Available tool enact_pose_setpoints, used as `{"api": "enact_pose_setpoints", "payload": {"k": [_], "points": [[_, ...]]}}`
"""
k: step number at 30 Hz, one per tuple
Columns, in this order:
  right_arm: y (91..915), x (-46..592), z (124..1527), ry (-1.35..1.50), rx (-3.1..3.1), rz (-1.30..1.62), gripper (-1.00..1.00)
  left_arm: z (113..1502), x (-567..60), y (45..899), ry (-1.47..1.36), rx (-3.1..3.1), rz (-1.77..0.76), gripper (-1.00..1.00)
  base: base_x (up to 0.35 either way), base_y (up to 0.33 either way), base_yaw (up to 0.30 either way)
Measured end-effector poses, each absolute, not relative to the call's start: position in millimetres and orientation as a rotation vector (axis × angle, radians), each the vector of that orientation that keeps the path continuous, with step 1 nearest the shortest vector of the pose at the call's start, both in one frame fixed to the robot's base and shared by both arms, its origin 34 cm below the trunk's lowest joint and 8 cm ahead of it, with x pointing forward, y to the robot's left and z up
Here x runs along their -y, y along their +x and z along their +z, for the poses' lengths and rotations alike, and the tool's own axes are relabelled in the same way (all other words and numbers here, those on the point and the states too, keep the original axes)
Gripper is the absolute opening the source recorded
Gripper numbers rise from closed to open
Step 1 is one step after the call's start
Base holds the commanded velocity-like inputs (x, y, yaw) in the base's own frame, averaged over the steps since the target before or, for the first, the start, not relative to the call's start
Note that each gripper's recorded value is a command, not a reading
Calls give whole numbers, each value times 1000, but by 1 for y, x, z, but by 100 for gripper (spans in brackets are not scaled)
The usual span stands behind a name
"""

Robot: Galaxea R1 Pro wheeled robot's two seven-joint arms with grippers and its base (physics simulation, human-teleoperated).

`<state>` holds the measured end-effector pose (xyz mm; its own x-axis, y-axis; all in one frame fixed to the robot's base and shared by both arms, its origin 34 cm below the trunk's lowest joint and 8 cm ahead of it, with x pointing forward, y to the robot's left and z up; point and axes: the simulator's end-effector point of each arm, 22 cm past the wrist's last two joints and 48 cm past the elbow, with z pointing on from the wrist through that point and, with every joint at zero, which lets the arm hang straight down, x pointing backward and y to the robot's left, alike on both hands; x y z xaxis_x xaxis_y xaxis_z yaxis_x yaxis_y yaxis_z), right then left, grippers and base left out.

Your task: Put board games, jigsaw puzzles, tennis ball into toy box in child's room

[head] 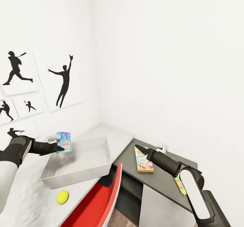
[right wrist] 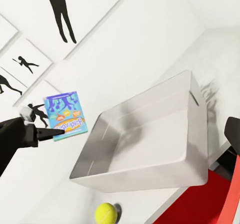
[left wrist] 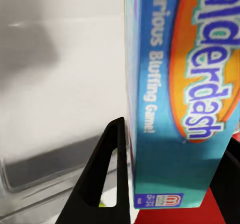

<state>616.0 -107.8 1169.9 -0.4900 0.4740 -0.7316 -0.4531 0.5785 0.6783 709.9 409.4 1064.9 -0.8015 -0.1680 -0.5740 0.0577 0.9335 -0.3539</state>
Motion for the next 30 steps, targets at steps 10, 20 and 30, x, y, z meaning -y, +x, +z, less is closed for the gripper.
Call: {"api": "enact_pose_setpoints", "payload": {"k": [10, 20, 30], "points": [[616, 108, 1170, 19, -1764, 1108, 100, 1051, -412, 703, 34, -2537, -353, -100, 0, 0, 0], [616, 108, 1170, 19, -1764, 1108, 100, 1050, -426, 698, 50, -2555, -306, -100, 0, 0, 0], [616, 108, 1170, 19, -1764, 1108, 100, 1041, -440, 688, 84, -2602, -237, -100, 0, 0, 0]]}}
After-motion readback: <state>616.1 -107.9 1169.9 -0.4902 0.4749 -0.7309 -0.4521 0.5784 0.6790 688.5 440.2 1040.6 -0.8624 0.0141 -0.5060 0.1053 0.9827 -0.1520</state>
